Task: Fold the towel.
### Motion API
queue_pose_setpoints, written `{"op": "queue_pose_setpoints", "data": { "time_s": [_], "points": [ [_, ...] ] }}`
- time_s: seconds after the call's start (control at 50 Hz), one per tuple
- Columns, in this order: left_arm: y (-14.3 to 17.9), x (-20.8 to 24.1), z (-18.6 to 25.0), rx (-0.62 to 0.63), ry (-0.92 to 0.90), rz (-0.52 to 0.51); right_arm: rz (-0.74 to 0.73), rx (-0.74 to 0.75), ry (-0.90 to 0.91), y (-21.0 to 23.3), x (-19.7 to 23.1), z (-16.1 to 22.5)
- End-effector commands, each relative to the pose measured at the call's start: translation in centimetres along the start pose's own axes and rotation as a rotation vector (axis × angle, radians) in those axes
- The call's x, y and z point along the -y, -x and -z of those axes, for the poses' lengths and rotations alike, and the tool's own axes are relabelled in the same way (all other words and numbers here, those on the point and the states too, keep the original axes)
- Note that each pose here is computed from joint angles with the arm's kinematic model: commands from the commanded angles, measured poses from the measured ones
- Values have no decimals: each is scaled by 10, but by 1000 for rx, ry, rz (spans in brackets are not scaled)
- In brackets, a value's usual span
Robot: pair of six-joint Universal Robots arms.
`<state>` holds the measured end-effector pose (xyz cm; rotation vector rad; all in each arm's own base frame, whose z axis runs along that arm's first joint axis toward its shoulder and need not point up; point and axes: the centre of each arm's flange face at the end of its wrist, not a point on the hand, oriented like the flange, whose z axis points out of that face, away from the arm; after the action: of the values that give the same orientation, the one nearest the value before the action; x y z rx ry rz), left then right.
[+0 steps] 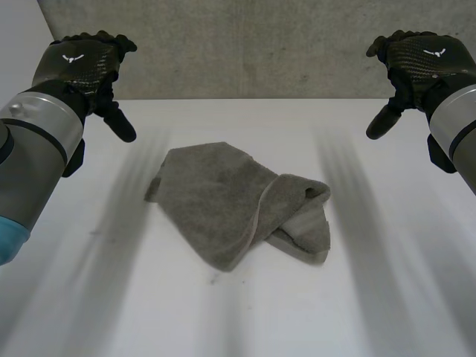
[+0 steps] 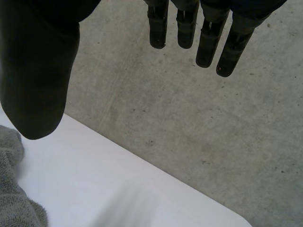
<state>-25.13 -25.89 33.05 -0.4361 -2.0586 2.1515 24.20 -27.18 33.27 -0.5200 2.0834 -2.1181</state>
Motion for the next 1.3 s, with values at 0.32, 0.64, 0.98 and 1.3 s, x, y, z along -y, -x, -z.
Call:
{"op": "queue_pose_setpoints", "data": {
  "time_s": [0.32, 0.64, 0.98, 1.3],
  "points": [
    [-18, -16, 5, -81, 49, -7, 190, 92, 30, 10, -15, -7],
    [-118, -117, 6, -342, 212, 115, 316, 112, 133, 3, -61, -32],
    [-153, -192, -4, -250, 281, 83, 279, 143, 235, 9, -102, -43],
    [-130, -175, 8, -130, 254, -126, 228, 177, 257, 17, -117, -54]
  ]
}}
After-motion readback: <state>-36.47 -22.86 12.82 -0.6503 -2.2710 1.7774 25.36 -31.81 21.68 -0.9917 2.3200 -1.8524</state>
